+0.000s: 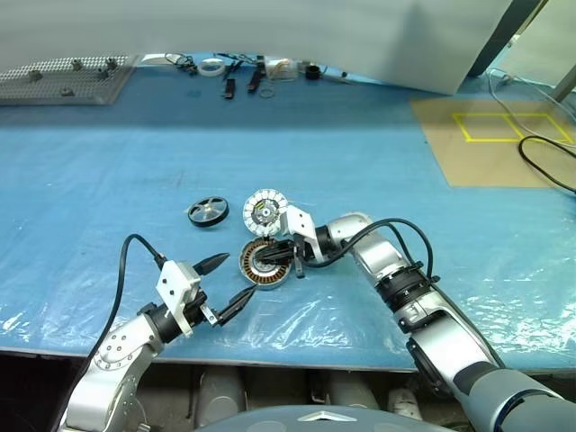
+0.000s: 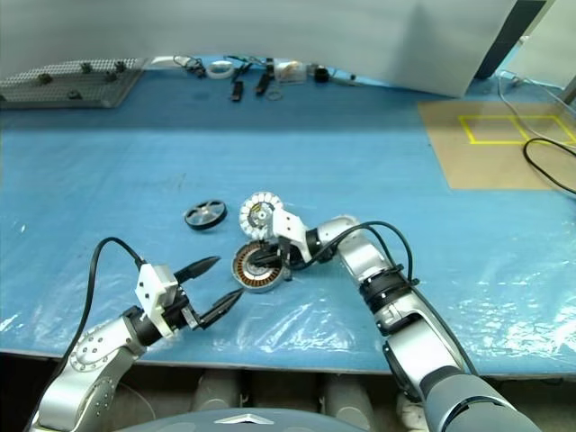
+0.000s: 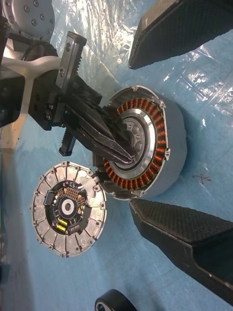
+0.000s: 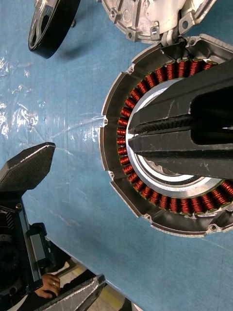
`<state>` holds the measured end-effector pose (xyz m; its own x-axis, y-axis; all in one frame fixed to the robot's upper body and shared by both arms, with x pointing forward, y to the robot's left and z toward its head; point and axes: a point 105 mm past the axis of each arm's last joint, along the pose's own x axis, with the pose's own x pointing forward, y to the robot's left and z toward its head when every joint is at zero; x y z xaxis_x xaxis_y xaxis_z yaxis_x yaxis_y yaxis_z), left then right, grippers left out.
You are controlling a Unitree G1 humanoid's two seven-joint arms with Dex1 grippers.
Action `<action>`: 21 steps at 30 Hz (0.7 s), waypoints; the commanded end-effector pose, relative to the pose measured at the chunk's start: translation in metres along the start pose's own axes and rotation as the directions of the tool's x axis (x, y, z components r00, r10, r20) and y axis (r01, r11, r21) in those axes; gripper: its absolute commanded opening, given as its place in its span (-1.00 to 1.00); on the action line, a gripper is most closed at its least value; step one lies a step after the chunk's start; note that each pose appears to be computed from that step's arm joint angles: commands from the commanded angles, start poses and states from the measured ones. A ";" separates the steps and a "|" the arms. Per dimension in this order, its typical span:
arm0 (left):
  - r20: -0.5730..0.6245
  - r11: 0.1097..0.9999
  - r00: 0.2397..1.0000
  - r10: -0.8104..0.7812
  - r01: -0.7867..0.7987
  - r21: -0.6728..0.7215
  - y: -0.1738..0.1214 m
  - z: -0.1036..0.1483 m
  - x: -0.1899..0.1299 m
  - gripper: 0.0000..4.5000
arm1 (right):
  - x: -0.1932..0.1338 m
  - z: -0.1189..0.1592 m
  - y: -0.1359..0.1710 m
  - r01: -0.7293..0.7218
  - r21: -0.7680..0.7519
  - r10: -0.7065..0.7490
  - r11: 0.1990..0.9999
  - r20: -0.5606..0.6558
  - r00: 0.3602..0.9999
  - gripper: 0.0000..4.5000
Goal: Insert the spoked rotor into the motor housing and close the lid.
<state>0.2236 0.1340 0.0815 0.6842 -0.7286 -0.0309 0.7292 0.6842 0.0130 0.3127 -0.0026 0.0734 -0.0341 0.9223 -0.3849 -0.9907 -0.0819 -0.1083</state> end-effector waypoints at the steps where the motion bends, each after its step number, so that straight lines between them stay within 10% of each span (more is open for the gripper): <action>1: 0.035 0.999 0.999 -0.010 0.009 0.031 -0.004 0.011 0.002 1.00 | 0.002 -0.028 0.001 0.015 0.007 -0.014 1.000 -0.123 0.992 -0.99; 21: 0.040 0.999 0.999 -0.017 0.016 0.038 -0.003 0.019 0.008 1.00 | -0.003 -0.030 0.012 -0.022 -0.028 0.019 0.999 -0.102 0.995 -0.99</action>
<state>0.2276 0.1309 0.0884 0.6860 -0.7271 -0.0247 0.7276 0.6856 0.0236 0.3130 -0.0039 0.0683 -0.0088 0.9072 -0.4206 -0.9736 -0.1037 -0.2031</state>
